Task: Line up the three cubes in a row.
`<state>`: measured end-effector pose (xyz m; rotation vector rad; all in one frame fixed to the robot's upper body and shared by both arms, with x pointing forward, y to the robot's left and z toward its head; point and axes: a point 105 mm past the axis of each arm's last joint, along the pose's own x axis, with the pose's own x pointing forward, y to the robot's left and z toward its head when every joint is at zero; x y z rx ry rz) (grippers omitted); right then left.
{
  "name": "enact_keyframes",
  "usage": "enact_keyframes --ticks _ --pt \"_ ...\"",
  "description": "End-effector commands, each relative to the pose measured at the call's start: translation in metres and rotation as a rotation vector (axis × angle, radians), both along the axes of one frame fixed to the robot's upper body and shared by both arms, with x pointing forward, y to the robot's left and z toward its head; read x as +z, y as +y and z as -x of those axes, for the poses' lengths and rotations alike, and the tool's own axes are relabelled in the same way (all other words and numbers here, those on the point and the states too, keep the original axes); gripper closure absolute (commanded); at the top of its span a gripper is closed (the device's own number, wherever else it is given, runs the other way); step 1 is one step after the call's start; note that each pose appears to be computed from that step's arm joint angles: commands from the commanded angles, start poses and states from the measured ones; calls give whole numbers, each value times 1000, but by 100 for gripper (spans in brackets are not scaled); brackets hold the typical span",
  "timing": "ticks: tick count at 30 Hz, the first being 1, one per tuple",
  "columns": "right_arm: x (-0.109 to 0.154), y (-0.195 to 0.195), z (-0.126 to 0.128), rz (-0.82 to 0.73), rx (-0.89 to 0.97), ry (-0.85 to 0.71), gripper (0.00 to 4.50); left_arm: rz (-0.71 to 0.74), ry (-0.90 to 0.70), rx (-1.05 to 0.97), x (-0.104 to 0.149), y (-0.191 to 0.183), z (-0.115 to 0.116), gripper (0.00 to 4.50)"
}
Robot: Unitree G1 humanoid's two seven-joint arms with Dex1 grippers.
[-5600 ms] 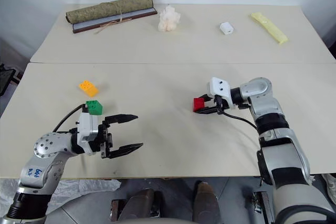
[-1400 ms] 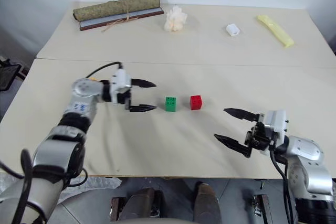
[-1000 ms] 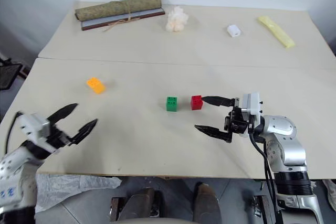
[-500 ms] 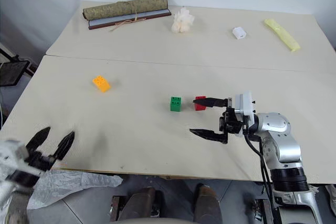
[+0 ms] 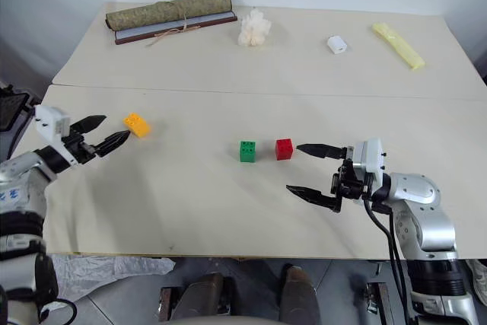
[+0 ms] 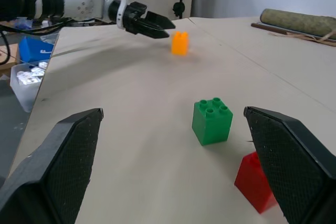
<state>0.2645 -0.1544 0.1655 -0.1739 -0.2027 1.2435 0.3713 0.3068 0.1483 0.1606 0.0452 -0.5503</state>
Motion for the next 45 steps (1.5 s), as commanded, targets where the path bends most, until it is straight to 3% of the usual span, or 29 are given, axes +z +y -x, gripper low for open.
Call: enact_keyframes --ticks 1,6,10,16,27,35,44,45 --pt "11 -1 7 -12 -22 -44 0 -27 2 -21 2 -3 -8 10" --pt "11 -1 10 -16 -39 -43 0 -48 -8 -9 5 -8 -19 26" --pt "11 -2 9 -16 -45 -45 0 -43 -16 -44 7 -14 -20 128" --pt "9 -13 10 9 -68 -28 0 -176 -16 -375 6 -52 -5 301" --pt "7 -24 11 35 -84 -13 0 -328 -21 -970 6 -147 12 300" --pt "3 -23 20 33 -103 -4 0 -354 -7 -983 4 -176 0 300" --pt "-3 -29 28 35 -143 18 0 -372 92 -994 -7 -178 1 300" --pt "-3 -29 28 36 -143 18 0 -372 97 -995 -8 -178 1 265"
